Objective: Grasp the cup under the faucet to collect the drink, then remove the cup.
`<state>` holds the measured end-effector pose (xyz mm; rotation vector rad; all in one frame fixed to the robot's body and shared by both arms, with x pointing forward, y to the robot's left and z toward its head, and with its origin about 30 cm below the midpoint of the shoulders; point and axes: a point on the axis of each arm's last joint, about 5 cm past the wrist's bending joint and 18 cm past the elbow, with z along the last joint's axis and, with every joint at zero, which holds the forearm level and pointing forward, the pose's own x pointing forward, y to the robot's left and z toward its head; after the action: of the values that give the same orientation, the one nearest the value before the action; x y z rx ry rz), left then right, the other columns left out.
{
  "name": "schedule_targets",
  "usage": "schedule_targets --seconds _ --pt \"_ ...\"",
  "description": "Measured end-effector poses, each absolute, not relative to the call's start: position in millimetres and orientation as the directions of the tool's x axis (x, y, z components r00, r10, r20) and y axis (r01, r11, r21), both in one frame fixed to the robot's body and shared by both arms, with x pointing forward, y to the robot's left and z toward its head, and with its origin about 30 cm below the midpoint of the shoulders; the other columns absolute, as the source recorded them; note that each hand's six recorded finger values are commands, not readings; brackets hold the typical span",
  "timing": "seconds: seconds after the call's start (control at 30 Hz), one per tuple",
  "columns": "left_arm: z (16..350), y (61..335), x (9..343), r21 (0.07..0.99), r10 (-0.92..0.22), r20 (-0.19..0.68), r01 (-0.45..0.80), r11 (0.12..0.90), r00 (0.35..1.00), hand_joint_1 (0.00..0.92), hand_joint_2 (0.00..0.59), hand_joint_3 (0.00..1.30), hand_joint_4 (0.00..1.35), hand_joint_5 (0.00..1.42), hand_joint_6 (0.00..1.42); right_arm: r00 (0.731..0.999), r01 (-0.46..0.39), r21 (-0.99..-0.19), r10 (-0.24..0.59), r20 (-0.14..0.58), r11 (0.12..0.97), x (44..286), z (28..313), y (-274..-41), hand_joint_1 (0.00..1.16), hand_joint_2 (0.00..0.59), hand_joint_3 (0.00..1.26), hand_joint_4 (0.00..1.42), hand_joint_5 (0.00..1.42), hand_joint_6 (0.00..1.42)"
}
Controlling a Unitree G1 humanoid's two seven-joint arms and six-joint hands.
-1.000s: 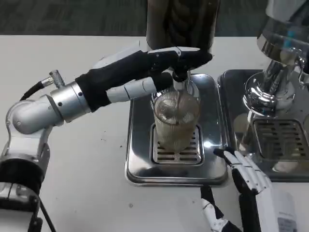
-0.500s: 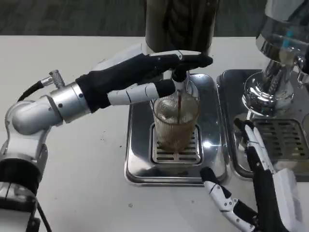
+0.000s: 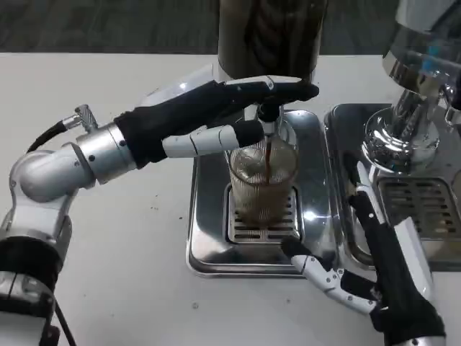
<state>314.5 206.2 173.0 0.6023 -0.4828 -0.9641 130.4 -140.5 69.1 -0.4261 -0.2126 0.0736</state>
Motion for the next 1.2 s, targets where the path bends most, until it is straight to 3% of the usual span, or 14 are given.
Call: schedule_targets --seconds 0.4,1.2 --pt "173.7 206.9 314.2 0.672 -0.864 0.115 0.602 0.431 0.49 0.0 0.097 0.21 0.09 0.09 0.04 0.975 -0.103 -0.41 0.173 0.139 0.906 151.2 67.9 -141.3 0.68 0.213 0.0 0.0 0.0 0.05" --pt "177.6 207.1 313.2 0.715 -0.872 0.096 0.576 0.396 0.479 0.0 0.096 0.2 0.09 0.09 0.04 0.973 -0.151 -0.372 0.205 0.109 0.916 177.6 66.1 -138.2 0.66 0.216 0.0 0.0 0.0 0.03"
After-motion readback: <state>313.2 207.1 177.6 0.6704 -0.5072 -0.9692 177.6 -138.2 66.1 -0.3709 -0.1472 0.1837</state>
